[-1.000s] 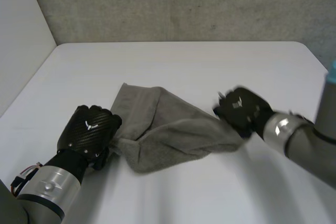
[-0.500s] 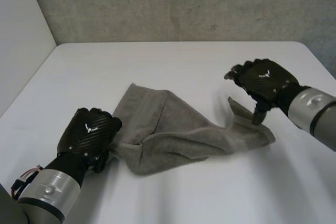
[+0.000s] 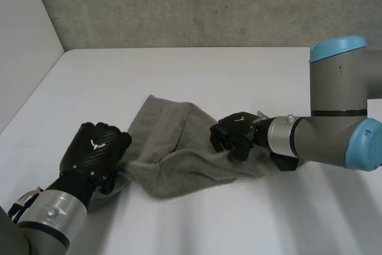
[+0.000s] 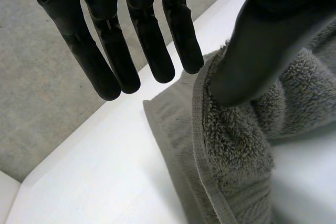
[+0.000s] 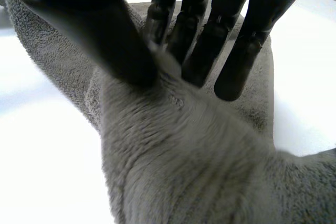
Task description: Fold the towel.
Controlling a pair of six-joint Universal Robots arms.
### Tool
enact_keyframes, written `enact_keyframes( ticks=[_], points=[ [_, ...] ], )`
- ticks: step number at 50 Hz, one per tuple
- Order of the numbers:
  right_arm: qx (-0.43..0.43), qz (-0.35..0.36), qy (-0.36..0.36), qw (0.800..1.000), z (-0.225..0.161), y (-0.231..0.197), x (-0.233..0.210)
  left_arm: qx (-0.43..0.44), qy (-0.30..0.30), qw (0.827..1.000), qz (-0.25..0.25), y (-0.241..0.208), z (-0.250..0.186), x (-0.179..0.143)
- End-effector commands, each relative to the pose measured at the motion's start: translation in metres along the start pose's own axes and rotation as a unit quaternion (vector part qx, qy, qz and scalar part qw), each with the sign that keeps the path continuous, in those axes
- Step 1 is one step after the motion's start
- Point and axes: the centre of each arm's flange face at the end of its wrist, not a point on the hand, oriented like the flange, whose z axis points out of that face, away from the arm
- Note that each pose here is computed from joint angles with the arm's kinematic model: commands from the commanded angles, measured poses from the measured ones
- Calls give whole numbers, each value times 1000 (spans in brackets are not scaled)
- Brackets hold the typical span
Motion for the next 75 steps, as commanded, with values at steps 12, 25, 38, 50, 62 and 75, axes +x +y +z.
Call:
enact_keyframes(
  ticks=[12,25,38,50,62,75],
  points=[
    [155,-100,104,977,-23,-78,25,94,-67,993,-1,-67,61,-47],
    [417,-268,318,808,-47,-147,58,89,-107,990,-6,-117,105,-65],
    [237,-197,247,919,-11,-31,38,-44,8,996,-75,-29,55,-6],
    [206,-177,236,933,-10,-7,29,-61,73,992,-80,-15,63,38],
    [192,-168,244,936,-9,3,37,-73,133,987,-54,-10,38,75],
    [189,-168,242,937,-8,5,37,-69,177,978,83,7,25,99]
  ],
)
